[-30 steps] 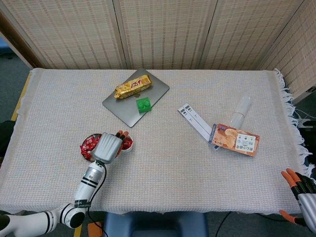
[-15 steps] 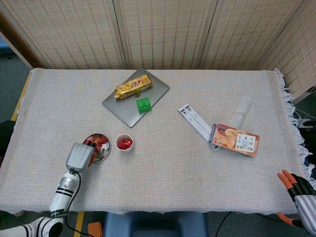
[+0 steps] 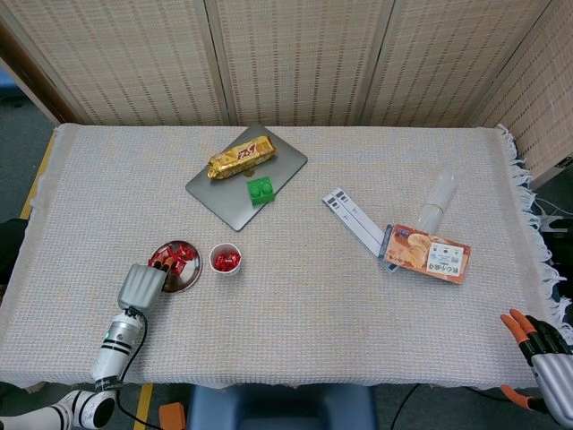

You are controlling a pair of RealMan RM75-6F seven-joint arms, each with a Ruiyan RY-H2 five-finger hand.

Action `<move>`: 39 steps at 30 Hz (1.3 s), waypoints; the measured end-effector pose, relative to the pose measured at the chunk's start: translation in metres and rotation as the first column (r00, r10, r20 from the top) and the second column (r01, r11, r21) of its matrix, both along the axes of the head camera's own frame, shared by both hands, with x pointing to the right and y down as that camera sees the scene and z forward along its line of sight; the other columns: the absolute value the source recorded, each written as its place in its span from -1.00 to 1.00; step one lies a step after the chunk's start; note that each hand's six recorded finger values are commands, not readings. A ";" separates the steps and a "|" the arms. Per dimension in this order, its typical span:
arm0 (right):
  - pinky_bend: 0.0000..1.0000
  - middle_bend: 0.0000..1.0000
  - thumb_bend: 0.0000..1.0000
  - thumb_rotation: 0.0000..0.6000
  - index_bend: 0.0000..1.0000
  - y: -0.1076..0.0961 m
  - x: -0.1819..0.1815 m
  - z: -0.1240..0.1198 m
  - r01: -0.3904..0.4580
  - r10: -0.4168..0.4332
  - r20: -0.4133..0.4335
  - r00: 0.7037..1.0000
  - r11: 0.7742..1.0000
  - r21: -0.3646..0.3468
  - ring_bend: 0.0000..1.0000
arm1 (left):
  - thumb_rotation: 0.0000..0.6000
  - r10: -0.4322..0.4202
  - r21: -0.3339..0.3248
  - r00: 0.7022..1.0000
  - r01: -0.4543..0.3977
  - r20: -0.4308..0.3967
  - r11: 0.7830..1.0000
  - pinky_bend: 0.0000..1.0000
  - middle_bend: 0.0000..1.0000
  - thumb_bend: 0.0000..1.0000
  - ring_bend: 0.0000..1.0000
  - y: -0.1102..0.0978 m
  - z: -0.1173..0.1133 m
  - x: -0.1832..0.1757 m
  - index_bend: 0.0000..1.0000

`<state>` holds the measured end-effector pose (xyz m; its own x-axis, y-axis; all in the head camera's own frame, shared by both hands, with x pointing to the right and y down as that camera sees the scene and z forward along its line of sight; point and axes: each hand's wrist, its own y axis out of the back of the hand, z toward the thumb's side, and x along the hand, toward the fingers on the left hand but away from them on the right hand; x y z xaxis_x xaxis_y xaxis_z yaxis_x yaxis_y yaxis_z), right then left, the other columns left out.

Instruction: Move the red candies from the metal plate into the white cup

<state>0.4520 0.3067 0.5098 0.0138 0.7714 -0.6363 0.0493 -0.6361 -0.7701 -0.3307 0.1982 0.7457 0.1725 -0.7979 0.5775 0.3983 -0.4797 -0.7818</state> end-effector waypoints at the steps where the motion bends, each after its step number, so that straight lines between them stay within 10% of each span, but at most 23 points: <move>1: -0.84 -1.00 -0.91 1.00 -1.00 0.000 0.000 0.000 -0.001 0.001 0.000 1.000 1.000 -0.001 -1.00 | 1.00 0.005 0.002 1.000 -0.005 0.003 1.000 1.00 -0.33 -0.14 0.53 0.000 0.001 0.001 -0.46; 39: -0.83 -1.00 -0.91 1.00 -1.00 -0.001 0.001 0.000 -0.001 0.001 0.001 1.000 1.000 -0.002 -1.00 | 1.00 0.057 0.067 0.998 -0.057 -0.003 0.996 1.00 0.24 -0.11 0.53 -0.013 -0.025 0.015 0.15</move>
<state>0.4526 0.3058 0.5100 0.0138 0.7703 -0.6376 0.0505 -0.6374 -0.7689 -0.3161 0.1855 0.7212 0.2213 -0.8234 0.5226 0.4199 -0.4032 -0.8131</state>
